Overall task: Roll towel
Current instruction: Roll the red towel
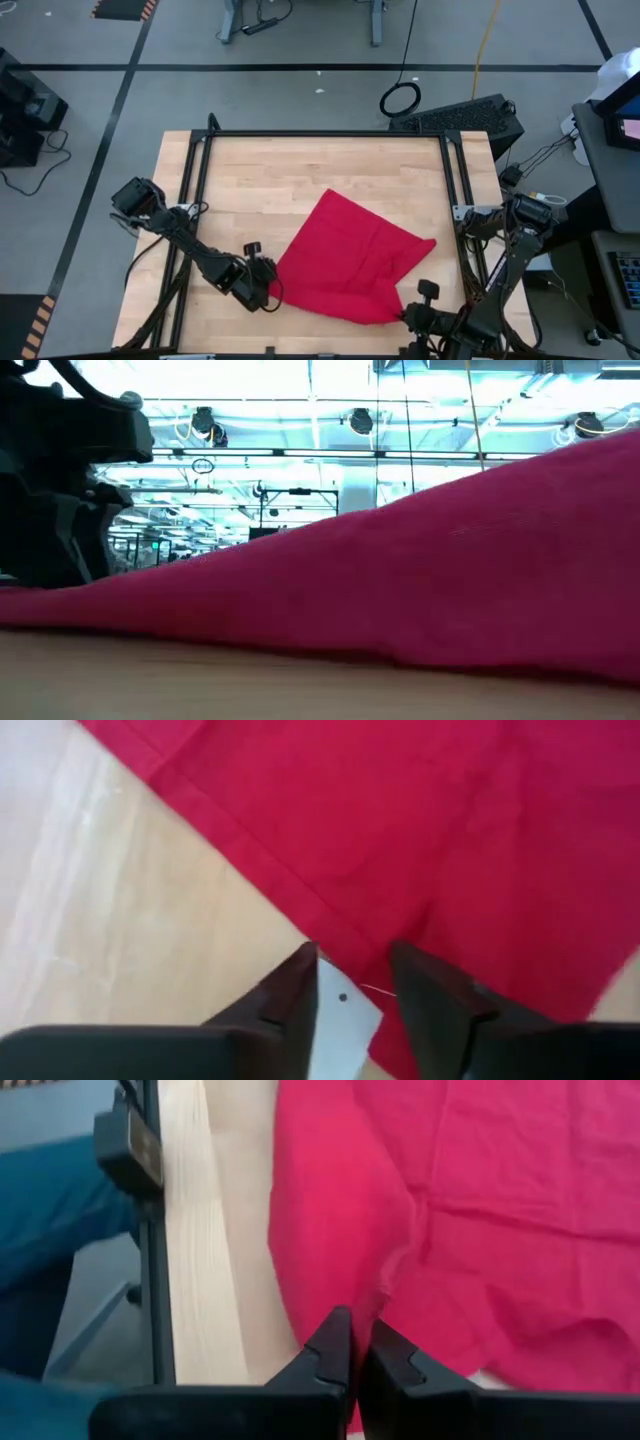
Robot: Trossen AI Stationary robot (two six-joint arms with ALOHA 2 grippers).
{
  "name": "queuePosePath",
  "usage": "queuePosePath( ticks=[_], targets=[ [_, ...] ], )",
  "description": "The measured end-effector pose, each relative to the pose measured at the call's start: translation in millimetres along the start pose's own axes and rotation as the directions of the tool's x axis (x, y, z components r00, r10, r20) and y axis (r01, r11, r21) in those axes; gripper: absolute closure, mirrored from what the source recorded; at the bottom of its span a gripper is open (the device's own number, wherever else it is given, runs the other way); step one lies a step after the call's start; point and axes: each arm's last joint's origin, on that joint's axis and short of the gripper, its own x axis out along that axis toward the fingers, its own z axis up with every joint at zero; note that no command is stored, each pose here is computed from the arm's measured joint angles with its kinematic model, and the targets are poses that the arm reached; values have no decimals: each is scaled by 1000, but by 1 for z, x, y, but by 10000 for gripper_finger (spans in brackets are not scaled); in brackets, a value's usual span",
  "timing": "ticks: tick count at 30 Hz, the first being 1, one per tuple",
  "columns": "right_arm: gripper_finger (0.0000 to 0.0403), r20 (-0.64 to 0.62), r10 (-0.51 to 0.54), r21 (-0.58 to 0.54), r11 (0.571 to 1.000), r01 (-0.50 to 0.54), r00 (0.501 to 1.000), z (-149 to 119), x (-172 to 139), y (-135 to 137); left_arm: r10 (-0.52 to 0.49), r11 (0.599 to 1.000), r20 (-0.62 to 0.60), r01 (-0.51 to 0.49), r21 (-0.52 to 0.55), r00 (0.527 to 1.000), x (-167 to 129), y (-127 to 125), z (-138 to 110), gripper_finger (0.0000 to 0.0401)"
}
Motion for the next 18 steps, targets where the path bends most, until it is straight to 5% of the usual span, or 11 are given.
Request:
queuePosePath(
  ticks=[10, 18],
  targets=[
    [401, -13, -11, -50, 999, 10, 1000, -8, -6, -1, -62, 994, 44, 66, -90, 997, -19, -9, -3, 329],
    [401, 7, -19, -58, 998, 19, 1000, -7, -6, -2, 47, 998, 360, -56, 14, 932, -22, -8, 25, 329]
  ],
)
